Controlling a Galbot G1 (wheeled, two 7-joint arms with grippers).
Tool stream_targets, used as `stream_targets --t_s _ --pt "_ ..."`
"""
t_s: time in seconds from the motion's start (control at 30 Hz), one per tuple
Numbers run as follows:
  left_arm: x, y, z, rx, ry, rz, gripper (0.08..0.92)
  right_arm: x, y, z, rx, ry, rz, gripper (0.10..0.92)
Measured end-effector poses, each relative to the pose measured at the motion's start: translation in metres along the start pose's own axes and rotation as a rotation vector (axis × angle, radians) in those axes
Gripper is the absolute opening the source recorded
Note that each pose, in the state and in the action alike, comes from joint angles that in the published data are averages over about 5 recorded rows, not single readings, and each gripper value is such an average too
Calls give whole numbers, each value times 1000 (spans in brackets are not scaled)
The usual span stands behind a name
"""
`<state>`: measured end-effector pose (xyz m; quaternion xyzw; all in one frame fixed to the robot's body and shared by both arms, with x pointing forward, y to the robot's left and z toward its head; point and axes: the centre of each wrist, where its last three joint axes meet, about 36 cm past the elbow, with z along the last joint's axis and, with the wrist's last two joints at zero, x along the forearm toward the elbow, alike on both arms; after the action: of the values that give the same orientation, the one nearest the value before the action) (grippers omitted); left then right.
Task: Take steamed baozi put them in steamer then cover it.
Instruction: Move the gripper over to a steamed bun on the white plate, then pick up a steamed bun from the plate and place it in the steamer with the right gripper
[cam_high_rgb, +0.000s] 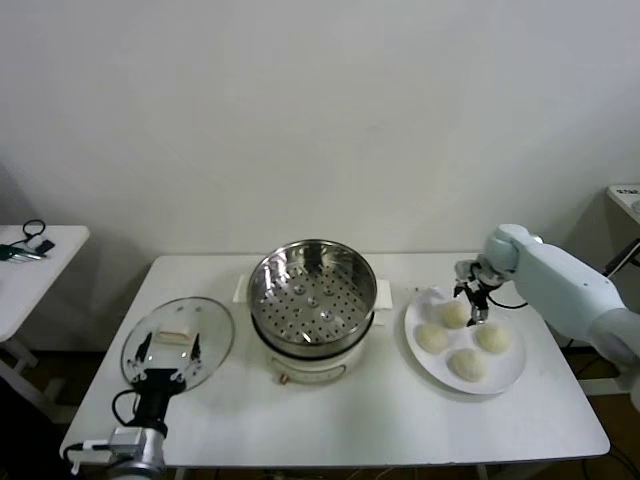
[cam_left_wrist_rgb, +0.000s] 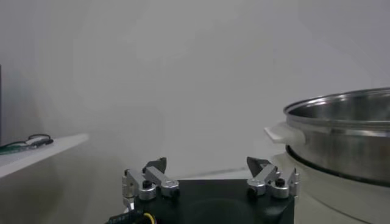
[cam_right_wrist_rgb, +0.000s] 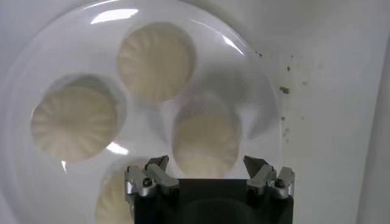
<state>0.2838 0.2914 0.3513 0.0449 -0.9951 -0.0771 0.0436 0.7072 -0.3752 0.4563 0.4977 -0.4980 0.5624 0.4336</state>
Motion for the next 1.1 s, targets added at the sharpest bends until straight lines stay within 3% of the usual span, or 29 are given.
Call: stream_targets --t_s 0.27,0.63,1.1 --pt "1 1 3 14 9 -6 823 -9 -1 -2 2 4 -26 810" --pt "2 -1 5 27 13 -12 823 -6 -4 2 -12 -3 -24 674" --pt "6 0 9 27 25 -17 823 22 -16 -3 56 -18 8 662"
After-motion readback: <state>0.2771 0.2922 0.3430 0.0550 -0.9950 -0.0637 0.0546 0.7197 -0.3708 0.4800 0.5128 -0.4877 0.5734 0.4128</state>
